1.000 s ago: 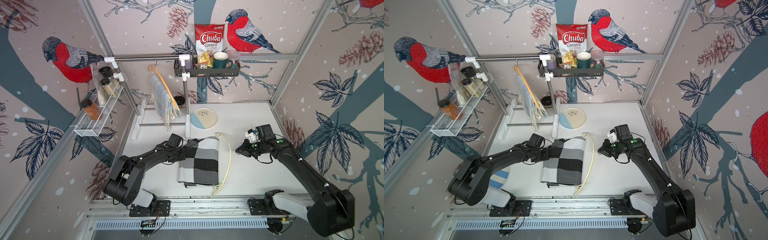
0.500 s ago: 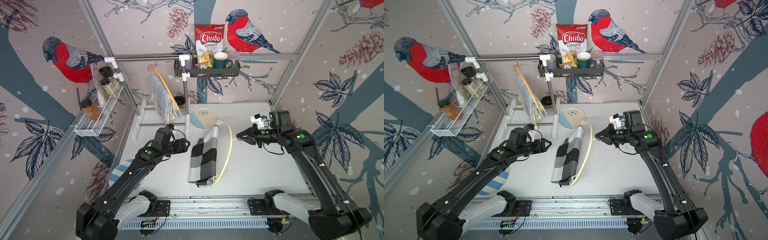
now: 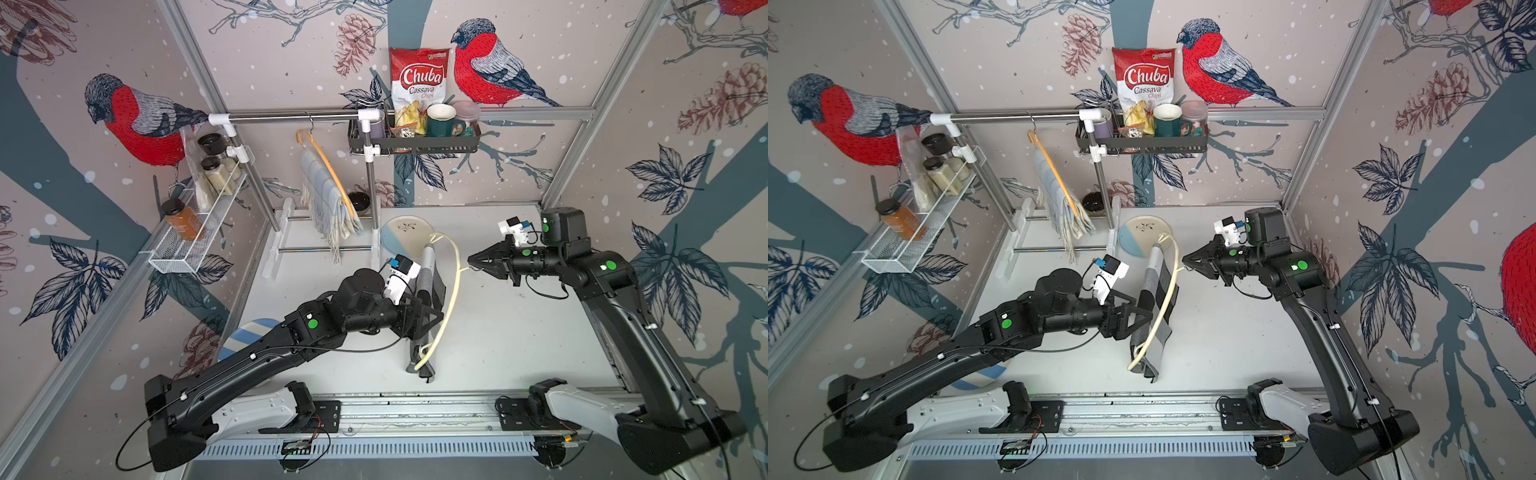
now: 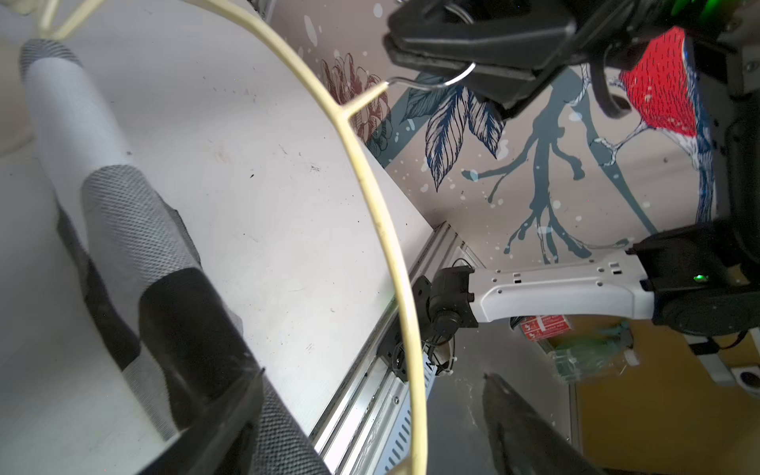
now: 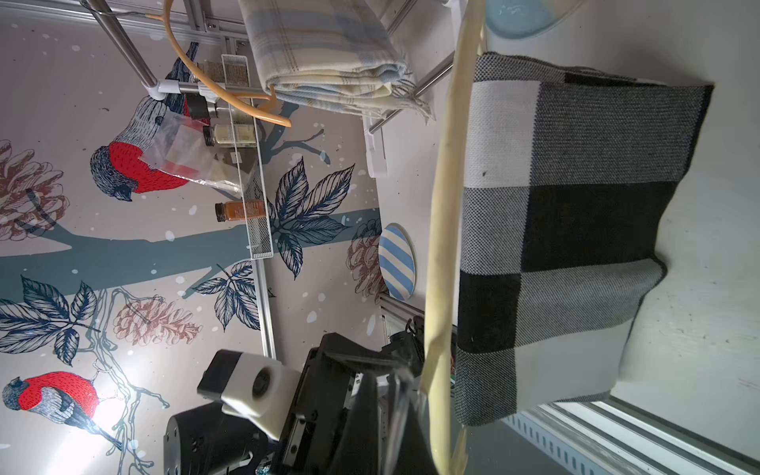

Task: Hang the scarf on the hanger
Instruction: Adjust the hanger.

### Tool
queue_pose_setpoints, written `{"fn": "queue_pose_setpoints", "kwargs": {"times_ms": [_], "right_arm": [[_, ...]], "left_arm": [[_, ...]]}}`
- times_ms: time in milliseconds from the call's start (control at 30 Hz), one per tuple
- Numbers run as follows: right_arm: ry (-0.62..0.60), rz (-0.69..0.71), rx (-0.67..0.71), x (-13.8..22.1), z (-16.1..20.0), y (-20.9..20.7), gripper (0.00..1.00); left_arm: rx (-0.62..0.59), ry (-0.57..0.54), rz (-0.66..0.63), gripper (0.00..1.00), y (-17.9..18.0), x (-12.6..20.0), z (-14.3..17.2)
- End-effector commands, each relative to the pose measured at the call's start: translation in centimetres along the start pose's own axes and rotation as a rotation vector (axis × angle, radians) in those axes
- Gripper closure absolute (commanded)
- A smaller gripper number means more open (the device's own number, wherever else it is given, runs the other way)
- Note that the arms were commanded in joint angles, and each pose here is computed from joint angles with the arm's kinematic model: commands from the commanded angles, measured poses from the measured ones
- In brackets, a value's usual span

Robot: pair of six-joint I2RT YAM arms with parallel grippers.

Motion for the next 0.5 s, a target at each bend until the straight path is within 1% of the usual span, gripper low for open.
{"fn": "queue_pose_setpoints", "kwargs": {"times_ms": [0,133,233,333,367,433,467], "right_arm": [[-0.004,-0.045,0.034,0.2,-0.2,1.2,1.0],[-0.005,-0.036,0.035,0.1,-0.2,0.9,1.0],[-0.005,-0.032,0.034,0.0,-0.3,0.8,1.0],[-0.005,-0.024,0.039,-0.1,-0.3,0.6,1.0],[-0.005,-0.02,0.04,-0.1,-0.3,0.5,1.0],[-0.005,-0.014,0.041,-0.2,-0.4,0.4,1.0],[-0.008,-0.01,0.04,-0.3,-0.5,0.3,1.0]], "left_arm": [[-0.113,0.024,-0.077,0.18,0.4,-1.2,0.9],[-0.145,0.071,-0.086,0.18,-0.4,-3.5,2.4],[-0.17,0.121,-0.164,0.22,0.1,-5.1,3.9],[-0.183,0.111,-0.287,0.37,1.6,-5.3,4.6],[-0.184,0.069,-0.339,0.43,1.4,-4.7,3.7],[-0.198,0.015,-0.44,0.61,1.9,-4.1,3.2],[-0.218,0.013,-0.479,0.65,2.1,-4.0,3.4]]}}
Point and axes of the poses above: each gripper's point midway between its finger pads, its own x axis back along the fingers, its own y axis along the line the jaws close on, z = x × y, the point moved 1 cm from there along x, back along the fingers, and after that the axes turned 8 degrees about x, right-handed, at the moved point
